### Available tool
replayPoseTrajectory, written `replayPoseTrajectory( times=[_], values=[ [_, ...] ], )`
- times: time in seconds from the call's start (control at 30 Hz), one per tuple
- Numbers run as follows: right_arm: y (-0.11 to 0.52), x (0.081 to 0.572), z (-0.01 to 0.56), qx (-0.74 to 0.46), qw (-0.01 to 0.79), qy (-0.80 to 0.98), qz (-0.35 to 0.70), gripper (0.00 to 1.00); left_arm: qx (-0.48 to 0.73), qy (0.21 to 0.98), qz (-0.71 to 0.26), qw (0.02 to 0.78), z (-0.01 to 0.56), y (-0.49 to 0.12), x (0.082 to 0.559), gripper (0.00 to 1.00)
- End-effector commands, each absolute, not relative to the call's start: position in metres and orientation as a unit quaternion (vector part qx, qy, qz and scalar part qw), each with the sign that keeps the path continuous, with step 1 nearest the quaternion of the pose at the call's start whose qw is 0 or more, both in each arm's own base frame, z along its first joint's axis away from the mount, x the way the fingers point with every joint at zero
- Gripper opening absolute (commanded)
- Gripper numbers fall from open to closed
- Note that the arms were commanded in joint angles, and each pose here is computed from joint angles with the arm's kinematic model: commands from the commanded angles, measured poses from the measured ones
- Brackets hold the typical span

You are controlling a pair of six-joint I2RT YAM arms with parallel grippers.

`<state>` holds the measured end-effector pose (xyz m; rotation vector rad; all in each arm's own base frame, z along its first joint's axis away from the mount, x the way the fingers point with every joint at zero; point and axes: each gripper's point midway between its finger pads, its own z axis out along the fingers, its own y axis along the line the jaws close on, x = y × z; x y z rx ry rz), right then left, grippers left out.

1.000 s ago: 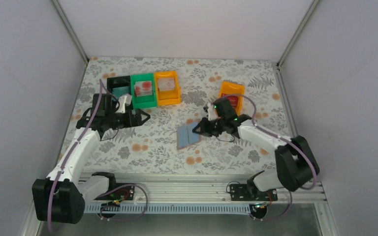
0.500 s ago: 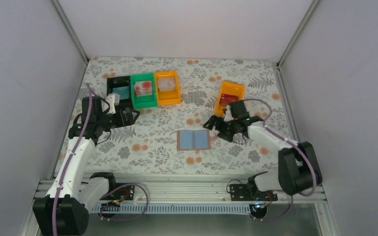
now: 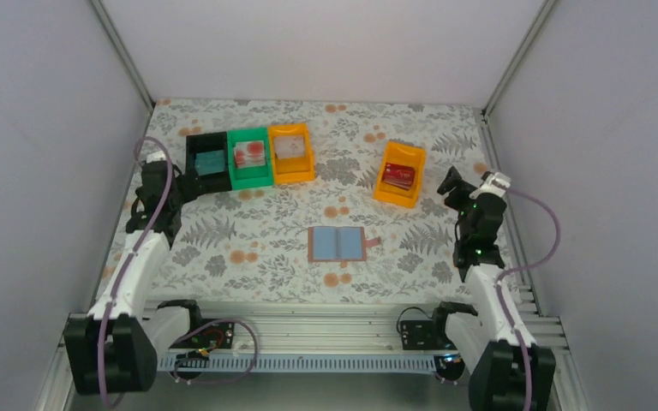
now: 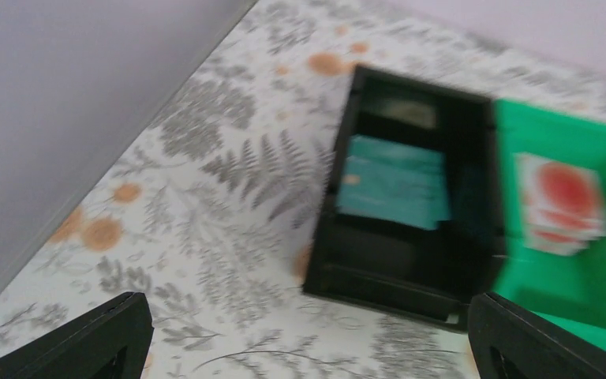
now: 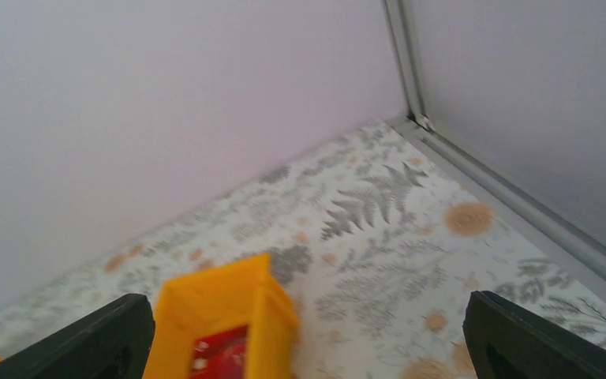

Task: Take the credit cards out of the card holder

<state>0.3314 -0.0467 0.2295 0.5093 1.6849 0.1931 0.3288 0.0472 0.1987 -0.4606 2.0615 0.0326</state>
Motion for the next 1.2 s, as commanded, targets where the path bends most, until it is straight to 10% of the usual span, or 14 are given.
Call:
replayPoseTrajectory(
  times=[0.0,0.6,1.17],
  values=[
    [-0.062,0.342,0.237,0.174,0.706,0.687,0.008,0.99,-0.231,0.827,0.110,0.500,0.182,0.084,0.342,1.00],
    [-0.025,0.333,0.180,0.048,0.720,0.693,0.007,0.99,0.083,0.787,0.062,0.608,0.129,-0.023,0.418,1.00],
    [-0.001,0.380,0.152,0.013,0.692,0.722,-0.003,0.99,0.081,0.764,0.093,0.634,0.141,-0.021,0.402,1.00]
  ],
)
